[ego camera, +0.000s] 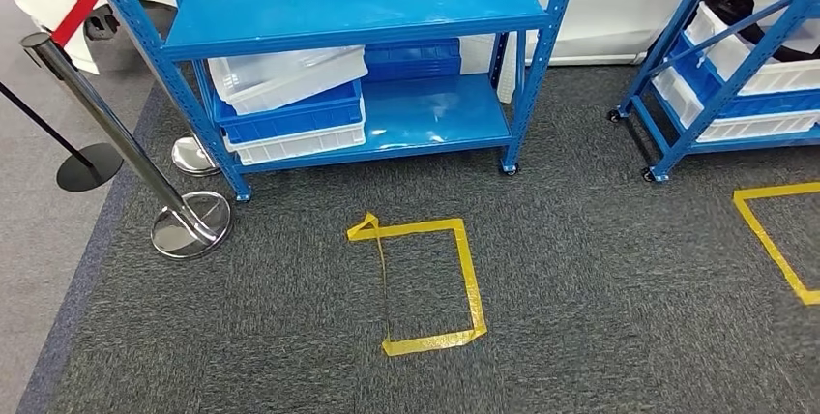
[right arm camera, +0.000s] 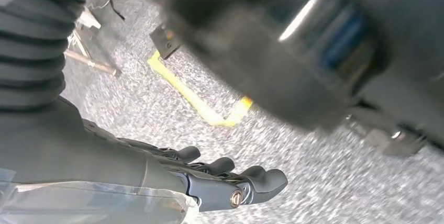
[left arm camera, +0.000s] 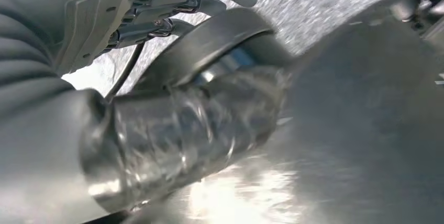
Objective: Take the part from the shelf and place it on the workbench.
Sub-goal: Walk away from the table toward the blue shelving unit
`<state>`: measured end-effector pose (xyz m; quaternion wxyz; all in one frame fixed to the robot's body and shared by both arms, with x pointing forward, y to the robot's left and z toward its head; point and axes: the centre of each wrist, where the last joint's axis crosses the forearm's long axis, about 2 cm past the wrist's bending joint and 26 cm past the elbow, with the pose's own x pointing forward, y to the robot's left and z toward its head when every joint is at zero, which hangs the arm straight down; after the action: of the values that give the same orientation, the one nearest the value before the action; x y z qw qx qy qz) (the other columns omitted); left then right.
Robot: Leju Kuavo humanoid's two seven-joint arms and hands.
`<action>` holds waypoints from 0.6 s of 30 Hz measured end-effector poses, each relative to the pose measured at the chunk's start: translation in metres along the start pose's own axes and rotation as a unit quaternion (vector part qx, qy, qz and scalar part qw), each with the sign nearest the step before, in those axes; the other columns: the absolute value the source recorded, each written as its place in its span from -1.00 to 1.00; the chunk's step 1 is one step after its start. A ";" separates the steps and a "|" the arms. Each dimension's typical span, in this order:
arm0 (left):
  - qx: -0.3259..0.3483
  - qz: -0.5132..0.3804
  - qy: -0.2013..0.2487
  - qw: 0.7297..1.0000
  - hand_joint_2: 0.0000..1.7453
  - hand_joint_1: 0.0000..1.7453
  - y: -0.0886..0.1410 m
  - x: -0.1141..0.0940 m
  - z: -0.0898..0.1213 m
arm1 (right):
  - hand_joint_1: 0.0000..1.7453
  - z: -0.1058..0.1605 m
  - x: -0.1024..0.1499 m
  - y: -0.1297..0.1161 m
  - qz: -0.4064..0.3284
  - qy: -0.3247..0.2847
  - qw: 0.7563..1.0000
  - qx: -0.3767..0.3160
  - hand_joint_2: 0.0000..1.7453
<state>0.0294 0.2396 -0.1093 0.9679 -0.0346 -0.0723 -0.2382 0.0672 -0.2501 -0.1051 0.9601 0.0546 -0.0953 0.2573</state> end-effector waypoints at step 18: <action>0.025 0.083 -0.086 0.993 -1.00 -1.00 0.025 0.019 0.003 | -1.00 0.010 -0.089 0.022 -0.122 0.041 0.991 -0.021 1.00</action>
<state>0.0579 0.2535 -0.1046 0.9752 -0.0367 -0.1577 -0.1512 -0.0206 -0.2758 -0.1133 0.9883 0.0351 -0.0537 0.1385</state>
